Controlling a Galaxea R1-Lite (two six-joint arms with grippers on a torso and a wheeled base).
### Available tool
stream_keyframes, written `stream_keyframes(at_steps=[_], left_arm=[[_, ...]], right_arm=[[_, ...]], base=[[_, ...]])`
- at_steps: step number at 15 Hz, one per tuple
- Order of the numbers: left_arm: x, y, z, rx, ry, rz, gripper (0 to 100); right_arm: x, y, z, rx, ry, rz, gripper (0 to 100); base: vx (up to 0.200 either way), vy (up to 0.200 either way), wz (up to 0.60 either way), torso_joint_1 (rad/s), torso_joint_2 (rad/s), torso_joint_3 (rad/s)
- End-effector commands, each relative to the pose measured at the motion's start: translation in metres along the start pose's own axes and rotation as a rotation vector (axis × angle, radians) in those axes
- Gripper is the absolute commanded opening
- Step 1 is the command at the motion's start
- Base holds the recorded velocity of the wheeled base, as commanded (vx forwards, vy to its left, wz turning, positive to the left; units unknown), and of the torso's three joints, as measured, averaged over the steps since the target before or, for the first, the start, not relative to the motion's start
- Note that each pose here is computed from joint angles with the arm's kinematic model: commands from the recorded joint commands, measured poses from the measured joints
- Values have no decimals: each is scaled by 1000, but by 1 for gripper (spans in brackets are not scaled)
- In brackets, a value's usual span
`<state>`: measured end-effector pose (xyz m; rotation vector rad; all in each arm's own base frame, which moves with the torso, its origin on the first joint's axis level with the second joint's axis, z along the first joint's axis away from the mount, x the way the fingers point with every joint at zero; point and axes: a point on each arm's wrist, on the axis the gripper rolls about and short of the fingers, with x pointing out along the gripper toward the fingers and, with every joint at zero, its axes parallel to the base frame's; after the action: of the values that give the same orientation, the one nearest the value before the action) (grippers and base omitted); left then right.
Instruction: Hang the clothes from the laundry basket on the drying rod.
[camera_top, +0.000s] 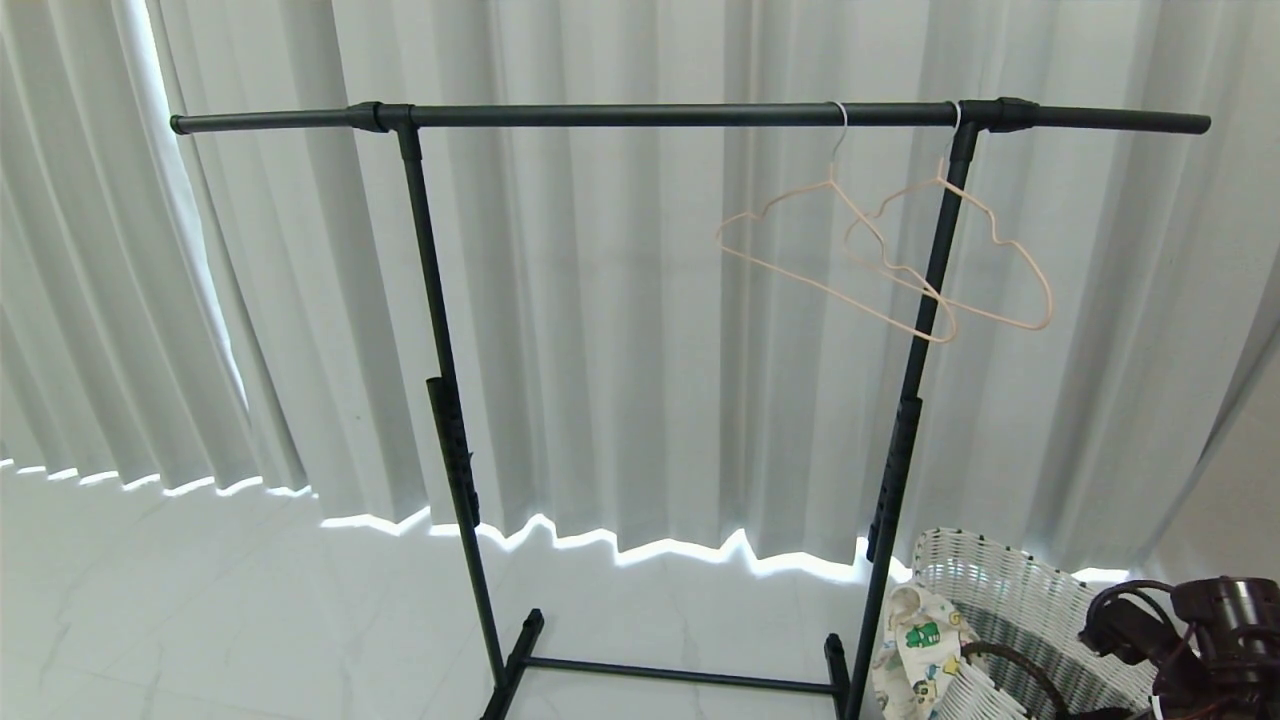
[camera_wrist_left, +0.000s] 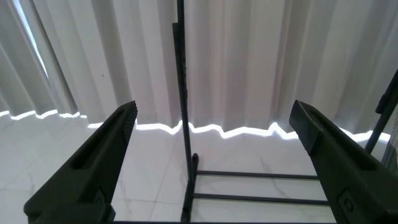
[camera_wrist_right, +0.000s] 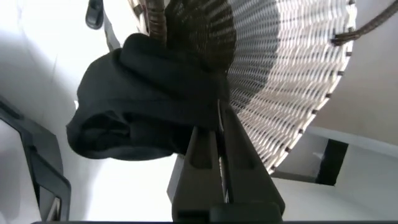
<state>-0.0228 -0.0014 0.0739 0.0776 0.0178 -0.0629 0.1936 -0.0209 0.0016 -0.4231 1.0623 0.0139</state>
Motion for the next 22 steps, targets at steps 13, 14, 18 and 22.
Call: stream_keyframes(at_steps=[13,14,18,22], left_arm=[[0,0,0,5,0,1,100],[0,0,0,5,0,1,100],[0,0,0,6,0,1,100],[0,0,0,18,0,1,100]], right_arm=[[-248,-29,-13,29,-552,-198,0],[-254,-29,-9,11,-584,-189,0],[-259,-30,-5,-45,-608,-190,0],[-257,-31,3,-55,-594,-174,0]], base=[[0,0,0,0,0,0],[0,0,0,0,0,0],[-200,0,0,1,2,5],[0,0,0,0,0,0]])
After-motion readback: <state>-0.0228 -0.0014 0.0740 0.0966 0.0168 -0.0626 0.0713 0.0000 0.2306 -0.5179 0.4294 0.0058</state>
